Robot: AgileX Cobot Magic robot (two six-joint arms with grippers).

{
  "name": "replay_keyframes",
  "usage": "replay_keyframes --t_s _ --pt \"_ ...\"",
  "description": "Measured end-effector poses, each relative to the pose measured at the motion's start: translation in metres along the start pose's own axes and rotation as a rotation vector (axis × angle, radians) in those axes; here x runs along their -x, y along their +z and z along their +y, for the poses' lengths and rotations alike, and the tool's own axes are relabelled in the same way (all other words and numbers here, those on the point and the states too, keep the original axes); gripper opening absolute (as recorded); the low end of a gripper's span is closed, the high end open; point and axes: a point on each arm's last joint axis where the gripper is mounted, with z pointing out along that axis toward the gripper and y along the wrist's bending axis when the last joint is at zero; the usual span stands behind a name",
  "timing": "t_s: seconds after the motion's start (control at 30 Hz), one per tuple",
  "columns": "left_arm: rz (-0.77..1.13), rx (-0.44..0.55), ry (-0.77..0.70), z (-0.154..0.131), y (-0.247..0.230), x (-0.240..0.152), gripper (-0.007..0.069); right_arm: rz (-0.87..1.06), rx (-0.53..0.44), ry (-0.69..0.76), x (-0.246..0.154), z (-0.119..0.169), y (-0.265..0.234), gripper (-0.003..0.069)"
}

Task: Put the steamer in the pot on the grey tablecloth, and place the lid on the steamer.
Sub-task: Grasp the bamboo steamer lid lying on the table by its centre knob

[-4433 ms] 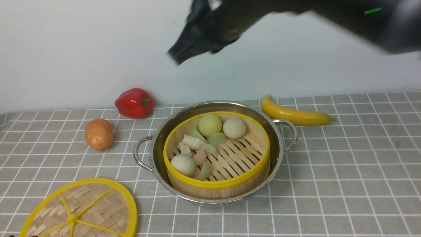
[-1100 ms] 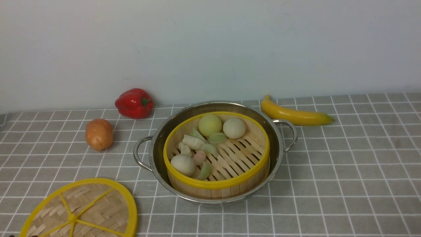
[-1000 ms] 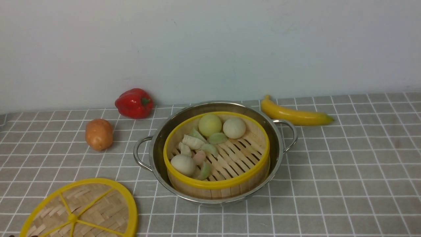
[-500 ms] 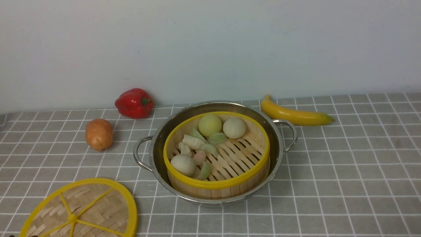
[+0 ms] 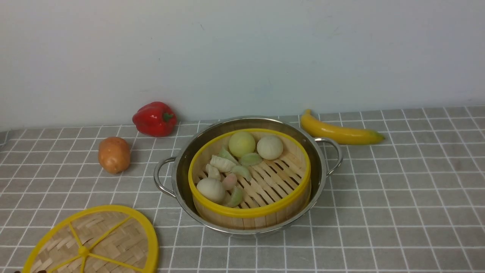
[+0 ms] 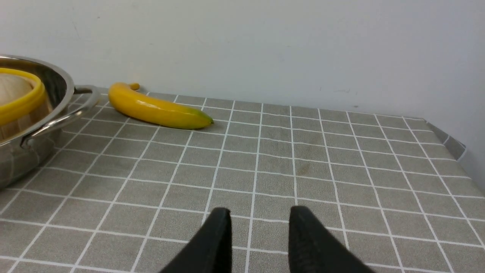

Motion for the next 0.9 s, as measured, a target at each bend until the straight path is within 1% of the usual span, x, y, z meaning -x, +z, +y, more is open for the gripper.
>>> replay_keyframes --t_s 0.03,0.1,0.13,0.17,0.23,0.3,0.33,0.4,0.57,0.7,0.83,0.9 --pt "-0.025 -0.021 -0.089 -0.002 0.0 0.002 0.0243 0.0 0.0 -0.001 0.0 0.0 0.0 0.024" --pt "-0.09 -0.043 -0.175 -0.003 0.0 0.008 0.0243 0.0 0.0 -0.001 0.0 0.0 0.0 0.024" --pt "-0.098 -0.043 -0.175 -0.003 -0.001 0.009 0.0243 0.0 0.0 -0.001 0.0 0.0 0.0 0.024" --pt "-0.16 -0.054 -0.232 -0.003 -0.001 0.015 0.0243 0.0 0.0 -0.001 0.0 0.0 0.0 0.024" --pt "-0.226 -0.06 -0.277 -0.002 -0.002 0.021 0.0243 0.0 0.0 -0.001 0.0 0.0 0.0 0.024" --pt "-0.298 -0.059 -0.304 -0.001 -0.004 0.027 0.0243 0.0 0.0 0.0 0.0 0.0 0.0 0.024" --pt "-0.298 -0.06 -0.305 -0.001 -0.004 0.027 0.0243 0.0 0.0 0.0 0.0 0.0 0.0 0.024" --pt "-0.39 -0.053 -0.318 0.001 -0.007 0.035 0.0243 0.0 0.0 0.0 0.0 0.0 0.0 0.024" --pt "-0.501 -0.044 -0.326 0.003 -0.011 0.043 0.0243 0.0 0.0 -0.001 0.0 0.0 0.0 0.024" --pt "-0.526 -0.044 -0.338 0.004 -0.012 0.045 0.0243 0.0 0.0 -0.001 0.0 0.0 0.0 0.024" --pt "-0.524 -0.072 -0.445 0.004 -0.012 0.045 0.0243 0.0 0.0 -0.001 0.0 0.0 0.0 0.024" --pt "-0.511 -0.081 -0.457 0.003 -0.013 0.047 0.0243 0.0 0.0 -0.001 0.0 0.0 0.0 0.024"
